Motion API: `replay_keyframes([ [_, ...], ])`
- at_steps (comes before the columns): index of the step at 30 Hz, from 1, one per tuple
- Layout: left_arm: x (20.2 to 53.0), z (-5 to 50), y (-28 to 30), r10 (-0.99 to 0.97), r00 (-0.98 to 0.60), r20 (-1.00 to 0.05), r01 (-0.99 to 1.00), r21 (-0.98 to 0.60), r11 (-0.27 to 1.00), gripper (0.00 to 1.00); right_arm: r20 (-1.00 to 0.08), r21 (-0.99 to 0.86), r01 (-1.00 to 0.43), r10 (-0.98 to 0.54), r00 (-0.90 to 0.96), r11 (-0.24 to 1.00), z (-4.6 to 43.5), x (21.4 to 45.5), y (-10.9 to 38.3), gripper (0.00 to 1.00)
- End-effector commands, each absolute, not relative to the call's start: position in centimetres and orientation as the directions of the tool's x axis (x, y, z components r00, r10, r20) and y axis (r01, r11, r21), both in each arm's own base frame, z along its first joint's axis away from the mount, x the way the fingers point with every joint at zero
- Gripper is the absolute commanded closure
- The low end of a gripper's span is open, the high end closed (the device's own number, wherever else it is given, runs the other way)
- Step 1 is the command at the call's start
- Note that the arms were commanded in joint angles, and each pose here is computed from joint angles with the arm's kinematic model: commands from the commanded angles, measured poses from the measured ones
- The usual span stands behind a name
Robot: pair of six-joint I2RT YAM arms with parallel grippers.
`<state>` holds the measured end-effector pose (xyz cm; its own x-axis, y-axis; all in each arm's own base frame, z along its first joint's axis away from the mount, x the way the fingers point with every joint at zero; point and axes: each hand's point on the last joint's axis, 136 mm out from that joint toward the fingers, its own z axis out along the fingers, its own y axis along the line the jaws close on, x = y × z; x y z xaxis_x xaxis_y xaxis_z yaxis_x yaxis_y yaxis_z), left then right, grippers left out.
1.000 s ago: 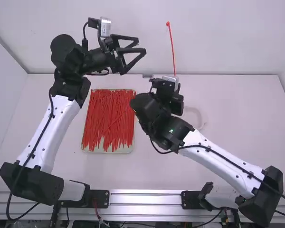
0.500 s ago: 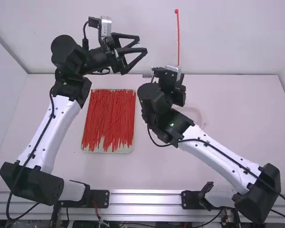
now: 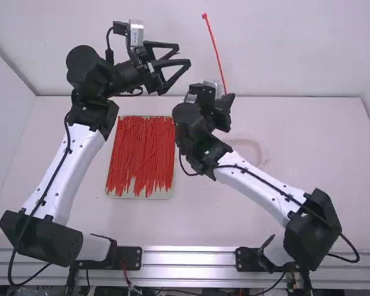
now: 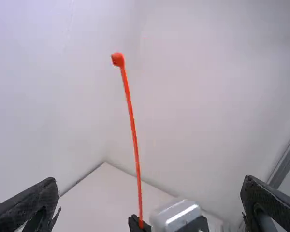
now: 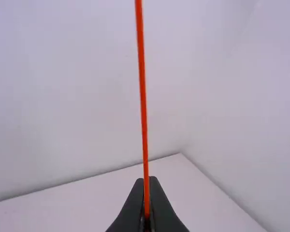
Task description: Fasten the cable tie
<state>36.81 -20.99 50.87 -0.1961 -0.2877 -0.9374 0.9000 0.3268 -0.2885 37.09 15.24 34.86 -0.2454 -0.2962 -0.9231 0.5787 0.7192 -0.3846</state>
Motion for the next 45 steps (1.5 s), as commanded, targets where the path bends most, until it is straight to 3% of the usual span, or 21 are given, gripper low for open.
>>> replay_keyframes([
  [1,36.0,52.7,-20.9,-0.305,-0.137,-0.942,0.907,-0.243,0.343,0.01,-0.914,-0.405,0.598,-0.306,-0.266,0.691,35.8,36.3,15.4,1.0],
  [11,36.6,53.2,-20.5,-0.339,-0.127,-0.932,0.891,-0.258,0.373,0.03,-0.919,-0.395,0.558,-0.314,-0.24,0.73,35.9,35.3,17.6,1.0],
  [17,36.6,54.0,-20.2,-0.354,-0.086,-0.931,0.895,-0.229,0.384,0.19,-0.918,-0.396,0.538,-0.321,-0.232,0.744,35.9,34.8,18.5,1.0],
  [19,37.1,54.2,-19.9,-0.385,-0.107,-0.917,0.876,-0.27,0.399,0.31,-0.919,-0.395,0.533,-0.322,-0.23,0.748,35.9,34.7,18.8,1.0],
  [21,37.4,54.2,-19.6,-0.392,-0.102,-0.914,0.87,-0.273,0.411,0.37,-0.918,-0.396,0.526,-0.324,-0.227,0.753,35.9,34.5,19.1,1.0],
  [27,37.3,54.2,-19.8,-0.393,-0.105,-0.914,0.87,-0.276,0.408,0.44,-0.919,-0.395,0.523,-0.325,-0.225,0.756,35.9,34.4,19.3,1.0],
  [40,37.6,54.3,-19.6,-0.398,-0.094,-0.913,0.865,-0.273,0.422,0.47,-0.919,-0.395,0.512,-0.328,-0.22,0.763,35.9,34.1,19.7,1.0],
  [45,37.9,54.3,-19.2,-0.404,-0.088,-0.911,0.856,-0.276,0.436,0.52,-0.919,-0.395,0.511,-0.328,-0.22,0.764,35.9,34.1,19.8,1.0],
])
